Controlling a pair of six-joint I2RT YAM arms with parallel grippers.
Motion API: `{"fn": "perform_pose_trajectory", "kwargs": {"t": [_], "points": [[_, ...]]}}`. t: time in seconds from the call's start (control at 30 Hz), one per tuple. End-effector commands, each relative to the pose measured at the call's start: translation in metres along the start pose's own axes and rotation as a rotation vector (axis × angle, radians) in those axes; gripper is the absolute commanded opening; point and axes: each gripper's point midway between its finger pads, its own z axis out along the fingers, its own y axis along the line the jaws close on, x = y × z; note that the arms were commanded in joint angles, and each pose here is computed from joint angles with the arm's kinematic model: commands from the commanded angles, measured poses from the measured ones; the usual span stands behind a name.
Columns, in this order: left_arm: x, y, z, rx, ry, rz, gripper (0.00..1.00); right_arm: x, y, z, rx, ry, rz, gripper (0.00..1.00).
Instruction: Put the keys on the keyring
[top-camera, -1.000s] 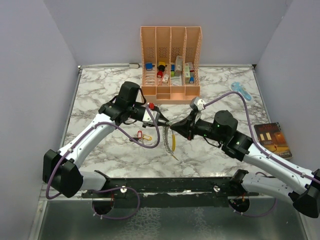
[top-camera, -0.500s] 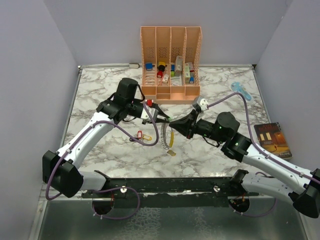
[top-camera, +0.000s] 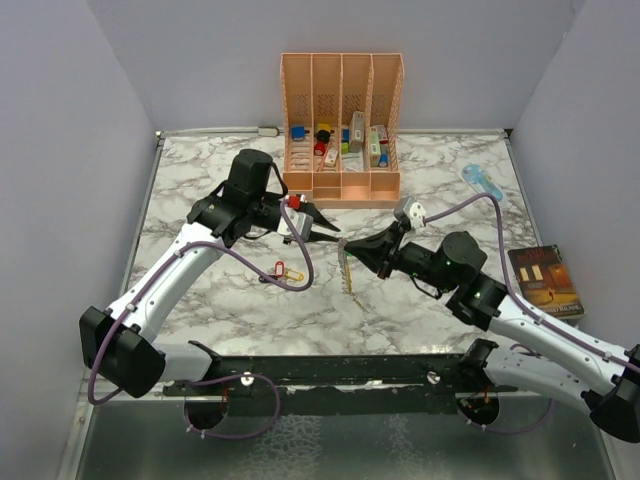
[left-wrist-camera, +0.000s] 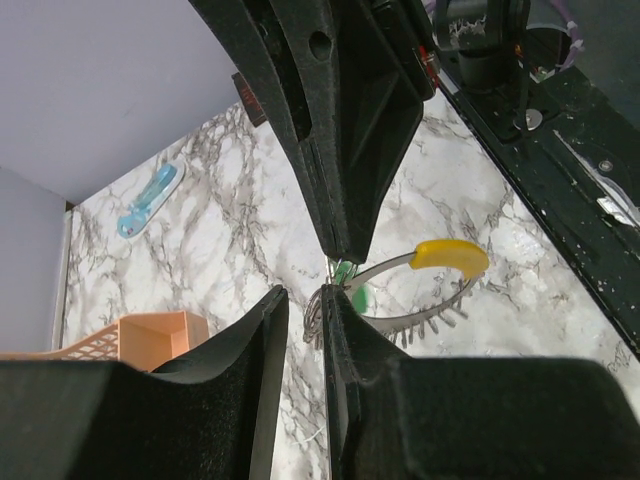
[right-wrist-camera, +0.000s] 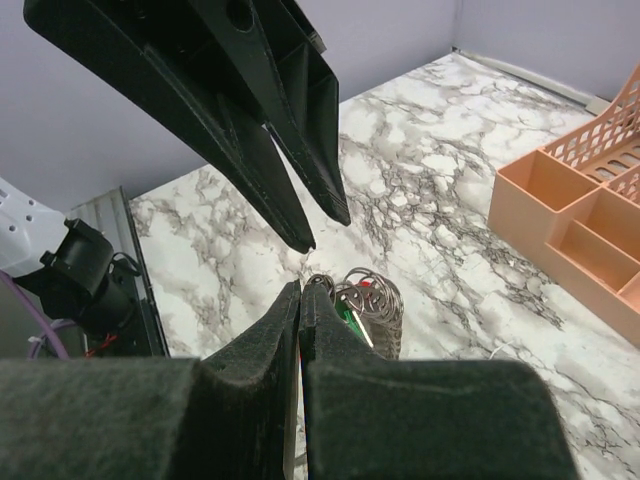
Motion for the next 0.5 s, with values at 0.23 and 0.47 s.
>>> {"fn": "perform_pose_trajectory", "kwargs": {"t": [0.23, 0.47], "points": [[-0.0057, -0.0134, 0.0018, 0.045, -0.057, -0.017, 0.23, -0.0280, 0.0077, -0.0060, -0.016, -0.032, -0.049, 0.01], [-0.0077, -0.0188, 0.0037, 0.067, -0.086, -0.048, 0.24, -0.0317, 0.0074, -0.0057, -0.012, -0.032, -0.053, 0.01]]}}
